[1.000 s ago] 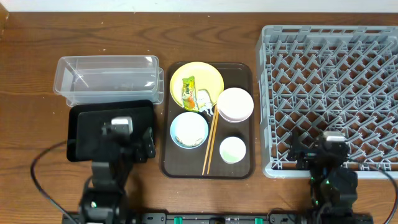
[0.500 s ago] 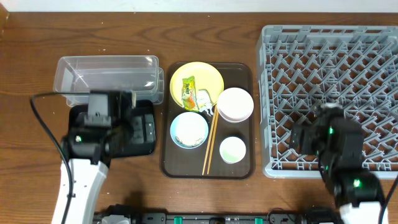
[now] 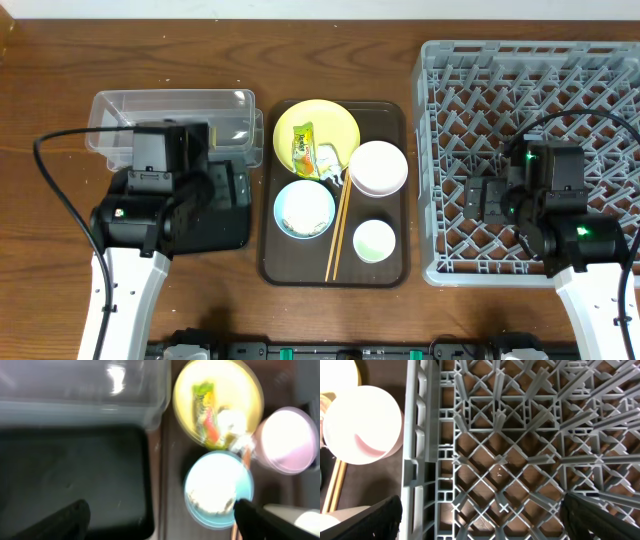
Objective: Sort waste into correct bins and load items into the dishwasher rack
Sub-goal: 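Reach the left gripper to the snack wrapper on the yellow plate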
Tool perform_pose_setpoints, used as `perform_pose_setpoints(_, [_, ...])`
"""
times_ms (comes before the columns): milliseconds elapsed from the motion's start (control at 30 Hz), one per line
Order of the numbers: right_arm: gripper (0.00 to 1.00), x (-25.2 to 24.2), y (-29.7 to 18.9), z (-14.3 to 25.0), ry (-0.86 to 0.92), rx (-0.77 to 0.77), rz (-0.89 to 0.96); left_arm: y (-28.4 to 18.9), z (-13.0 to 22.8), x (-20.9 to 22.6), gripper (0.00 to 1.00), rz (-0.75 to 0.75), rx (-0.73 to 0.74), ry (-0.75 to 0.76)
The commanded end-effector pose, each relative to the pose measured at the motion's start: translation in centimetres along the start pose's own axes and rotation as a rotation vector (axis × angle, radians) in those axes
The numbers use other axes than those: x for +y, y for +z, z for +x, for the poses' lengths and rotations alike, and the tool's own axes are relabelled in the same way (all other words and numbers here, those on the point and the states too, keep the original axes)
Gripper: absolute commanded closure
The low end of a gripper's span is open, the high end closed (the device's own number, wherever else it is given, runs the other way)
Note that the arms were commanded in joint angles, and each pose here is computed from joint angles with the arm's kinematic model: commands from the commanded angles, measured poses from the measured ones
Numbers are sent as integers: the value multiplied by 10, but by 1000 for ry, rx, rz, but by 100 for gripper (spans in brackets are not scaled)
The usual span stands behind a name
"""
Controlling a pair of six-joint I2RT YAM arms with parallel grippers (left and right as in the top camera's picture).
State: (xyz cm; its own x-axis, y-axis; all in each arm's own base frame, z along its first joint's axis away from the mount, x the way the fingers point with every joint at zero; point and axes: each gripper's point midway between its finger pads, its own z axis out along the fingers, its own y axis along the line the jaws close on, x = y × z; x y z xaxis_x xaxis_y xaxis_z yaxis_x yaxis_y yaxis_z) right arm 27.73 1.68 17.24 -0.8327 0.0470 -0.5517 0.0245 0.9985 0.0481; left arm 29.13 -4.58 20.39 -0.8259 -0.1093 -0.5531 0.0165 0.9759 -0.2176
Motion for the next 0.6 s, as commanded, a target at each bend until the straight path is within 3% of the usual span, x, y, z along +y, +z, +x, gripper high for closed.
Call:
perform_pose_setpoints(0, [1, 8, -5, -7, -11, -20, -30, -2, -18, -14, 6, 68, -59, -16])
perform_pose_setpoints(300, [1, 8, -5, -7, -10, -20, -30, 25, -73, -58, 10, 166, -234, 95])
perform_pose_setpoints(567, [1, 8, -5, -7, -11, -19, -30, 86, -85, -81, 16, 115, -127, 152])
